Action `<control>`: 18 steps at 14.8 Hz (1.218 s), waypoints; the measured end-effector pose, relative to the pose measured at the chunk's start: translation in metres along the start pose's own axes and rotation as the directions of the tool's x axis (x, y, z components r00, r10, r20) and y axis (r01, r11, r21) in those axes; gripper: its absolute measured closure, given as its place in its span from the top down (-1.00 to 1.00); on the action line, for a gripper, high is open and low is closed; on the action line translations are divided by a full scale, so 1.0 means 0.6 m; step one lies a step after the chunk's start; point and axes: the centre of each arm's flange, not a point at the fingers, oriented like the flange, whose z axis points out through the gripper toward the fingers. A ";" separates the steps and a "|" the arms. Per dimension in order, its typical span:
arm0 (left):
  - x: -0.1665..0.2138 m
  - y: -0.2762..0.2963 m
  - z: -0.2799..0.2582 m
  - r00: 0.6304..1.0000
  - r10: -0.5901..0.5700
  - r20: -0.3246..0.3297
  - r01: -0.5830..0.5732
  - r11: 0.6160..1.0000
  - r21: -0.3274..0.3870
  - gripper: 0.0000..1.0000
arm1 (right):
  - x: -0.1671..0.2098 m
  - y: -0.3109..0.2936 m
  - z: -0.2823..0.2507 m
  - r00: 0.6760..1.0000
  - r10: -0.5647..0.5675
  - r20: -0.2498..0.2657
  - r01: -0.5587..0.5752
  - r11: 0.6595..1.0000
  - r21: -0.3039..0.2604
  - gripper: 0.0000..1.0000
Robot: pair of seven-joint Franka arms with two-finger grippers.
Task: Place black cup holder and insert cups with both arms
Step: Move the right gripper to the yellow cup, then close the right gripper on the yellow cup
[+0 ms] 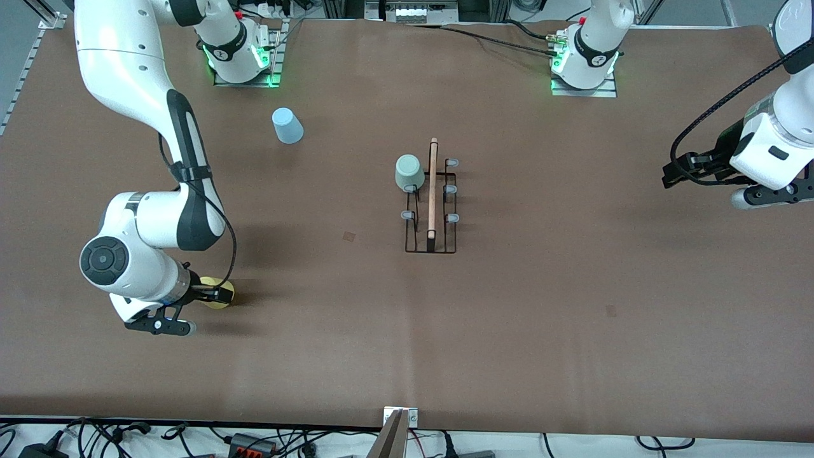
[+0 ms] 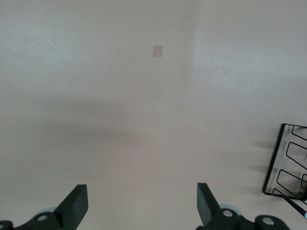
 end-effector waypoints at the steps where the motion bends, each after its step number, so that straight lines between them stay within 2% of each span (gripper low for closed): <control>1: 0.000 0.000 0.000 1.000 0.000 0.000 0.000 1.000 0.000 1.00 | 0.002 0.011 0.007 1.000 -0.010 0.001 0.010 1.000 0.000 1.00; 7: 0.000 0.000 0.000 1.000 0.000 0.000 0.000 1.000 0.000 1.00 | 0.007 0.037 0.018 1.000 -0.009 0.011 0.008 0.999 0.050 1.00; 14: 0.000 0.000 0.000 1.000 0.000 0.000 0.000 1.000 0.000 1.00 | 0.003 0.050 0.056 0.999 -0.018 0.042 0.016 0.999 0.046 1.00; 18: 0.000 0.000 0.000 1.000 0.000 0.000 0.000 1.000 0.000 1.00 | 0.000 0.048 0.073 0.997 -0.064 0.053 0.060 0.996 0.065 1.00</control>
